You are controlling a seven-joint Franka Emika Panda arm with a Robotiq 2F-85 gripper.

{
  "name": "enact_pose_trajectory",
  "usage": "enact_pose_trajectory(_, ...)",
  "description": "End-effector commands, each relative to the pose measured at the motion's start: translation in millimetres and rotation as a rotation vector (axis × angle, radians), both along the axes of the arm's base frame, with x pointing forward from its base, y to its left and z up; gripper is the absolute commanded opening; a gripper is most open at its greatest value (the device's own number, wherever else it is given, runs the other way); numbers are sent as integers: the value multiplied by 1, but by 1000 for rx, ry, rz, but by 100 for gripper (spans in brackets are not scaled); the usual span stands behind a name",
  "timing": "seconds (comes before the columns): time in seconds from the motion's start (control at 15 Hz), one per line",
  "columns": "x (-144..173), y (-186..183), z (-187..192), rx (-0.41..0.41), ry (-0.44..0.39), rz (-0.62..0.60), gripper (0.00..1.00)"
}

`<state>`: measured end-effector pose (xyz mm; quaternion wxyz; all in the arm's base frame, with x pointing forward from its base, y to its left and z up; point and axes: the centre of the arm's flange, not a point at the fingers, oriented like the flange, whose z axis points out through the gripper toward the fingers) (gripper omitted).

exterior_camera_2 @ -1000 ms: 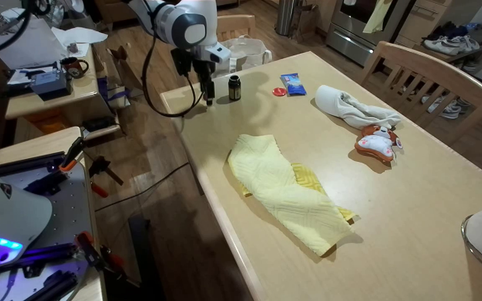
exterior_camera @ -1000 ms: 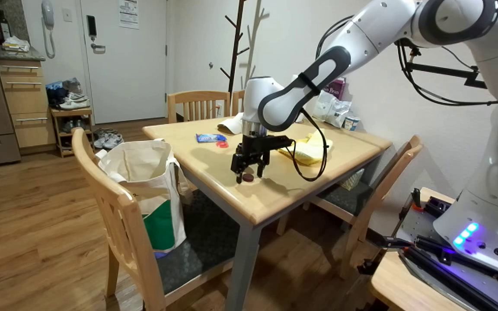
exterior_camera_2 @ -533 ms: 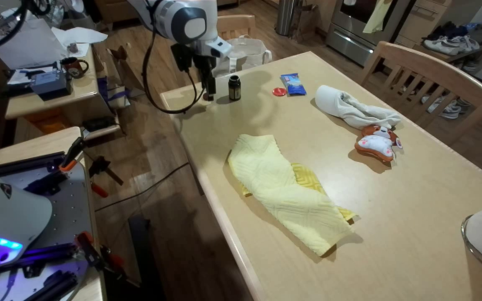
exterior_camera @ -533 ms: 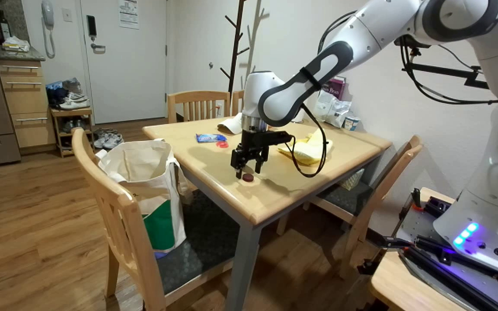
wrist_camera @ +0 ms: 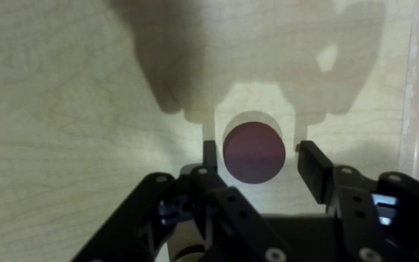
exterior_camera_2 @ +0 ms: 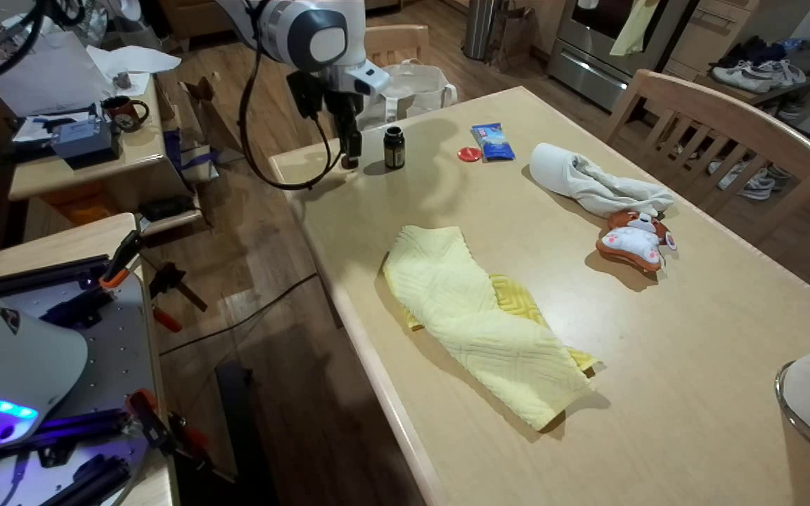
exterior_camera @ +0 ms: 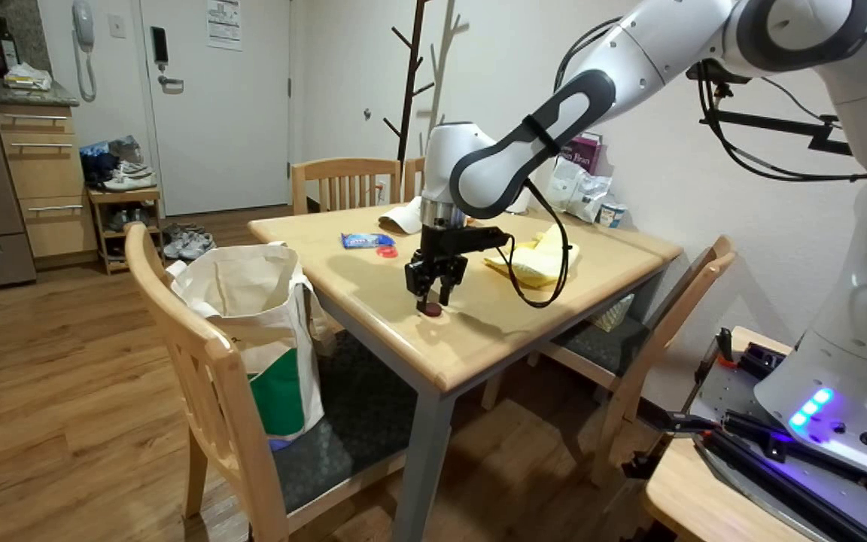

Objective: Put the lid on the bottle

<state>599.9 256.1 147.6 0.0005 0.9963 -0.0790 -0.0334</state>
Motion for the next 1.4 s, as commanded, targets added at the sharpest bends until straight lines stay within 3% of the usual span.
enact_pose_trajectory(0.0,-3,-4,7,-3,16,26,91)
enact_pose_trajectory(0.07,-3,-4,7,-3,17,28,98)
enact_pose_trajectory(0.2,-2,-4,8,0,20,29,100)
enact_pose_trajectory(1.13,1,0,-6,24,40,65,100)
enact_pose_trajectory(1.2,1,1,-7,21,33,71,94)
enact_pose_trajectory(1.27,0,1,-7,18,32,74,74)
enact_pose_trajectory(1.33,0,2,-6,17,29,76,67)
